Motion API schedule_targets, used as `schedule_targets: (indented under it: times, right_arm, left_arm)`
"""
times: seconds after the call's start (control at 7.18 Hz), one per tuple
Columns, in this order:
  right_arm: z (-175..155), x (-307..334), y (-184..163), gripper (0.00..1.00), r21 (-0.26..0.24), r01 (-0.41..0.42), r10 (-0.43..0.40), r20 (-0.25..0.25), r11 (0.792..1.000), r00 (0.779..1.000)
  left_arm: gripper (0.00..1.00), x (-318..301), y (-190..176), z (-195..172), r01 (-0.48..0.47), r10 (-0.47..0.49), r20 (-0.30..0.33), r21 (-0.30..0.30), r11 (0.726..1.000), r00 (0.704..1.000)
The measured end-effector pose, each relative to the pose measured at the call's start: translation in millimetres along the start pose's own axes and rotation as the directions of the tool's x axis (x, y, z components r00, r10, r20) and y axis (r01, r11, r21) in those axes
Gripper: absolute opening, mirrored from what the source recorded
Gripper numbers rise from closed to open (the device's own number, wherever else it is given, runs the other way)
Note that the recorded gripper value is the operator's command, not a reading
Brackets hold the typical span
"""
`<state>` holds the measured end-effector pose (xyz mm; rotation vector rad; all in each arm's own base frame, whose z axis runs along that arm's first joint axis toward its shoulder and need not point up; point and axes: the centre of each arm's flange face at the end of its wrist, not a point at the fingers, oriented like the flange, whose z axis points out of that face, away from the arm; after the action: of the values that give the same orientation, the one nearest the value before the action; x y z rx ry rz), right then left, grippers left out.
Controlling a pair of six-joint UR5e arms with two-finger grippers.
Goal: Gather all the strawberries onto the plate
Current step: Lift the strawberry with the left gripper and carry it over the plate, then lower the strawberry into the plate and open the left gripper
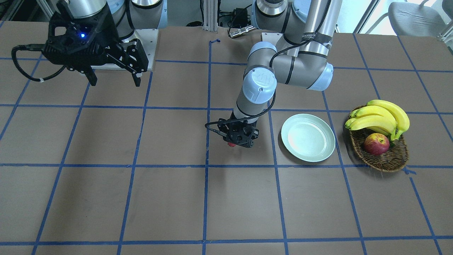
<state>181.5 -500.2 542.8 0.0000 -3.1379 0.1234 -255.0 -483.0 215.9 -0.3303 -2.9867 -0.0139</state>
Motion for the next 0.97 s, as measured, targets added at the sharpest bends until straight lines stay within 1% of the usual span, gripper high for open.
schedule_targets:
  times: [0.14, 0.28, 0.42, 0.56, 0.7, 0.84, 0.97]
  right_arm:
    - [0, 5, -2, 1.0, 0.0, -0.009, 0.009, -0.001, 1.0, 1.0]
    - [1, 15, -5, 1.0, -0.001, -0.029, 0.029, -0.002, 1.0, 1.0]
    - [2, 27, -9, 1.0, -0.006, -0.052, 0.052, -0.005, 0.999, 0.999]
    - [4, 35, -10, 1.0, -0.013, -0.068, 0.068, -0.006, 0.998, 0.998]
    - [8, 39, -10, 1.0, -0.026, -0.076, 0.076, -0.004, 0.997, 0.997]
    - [11, 40, -9, 1.0, -0.037, -0.076, 0.076, -0.001, 0.996, 0.997]
    - [14, 40, -8, 1.0, -0.045, -0.069, 0.069, -0.001, 0.997, 0.998]
  left_arm:
    - [0.0, -22, -4, -22, 0.037, -0.037, 0.001, -0.016, 0.999, 0.999]
    - [0.0, -44, -6, -39, 0.066, -0.065, 0.016, -0.031, 0.997, 0.998]
    - [0.0, -65, -6, -48, 0.095, -0.094, 0.037, -0.04, 0.995, 0.995]
    - [0.0, -89, -6, -52, 0.121, -0.117, 0.066, -0.049, 0.991, 0.991]
    - [0.0, -118, -6, -54, 0.125, -0.119, 0.1, -0.061, 0.99, 0.988]
    - [0.0, -147, -5, -51, 0.119, -0.109, 0.116, -0.079, 0.99, 0.987]
    - [0.0, -175, -1, -47, 0.129, -0.117, 0.117, -0.098, 0.987, 0.986]
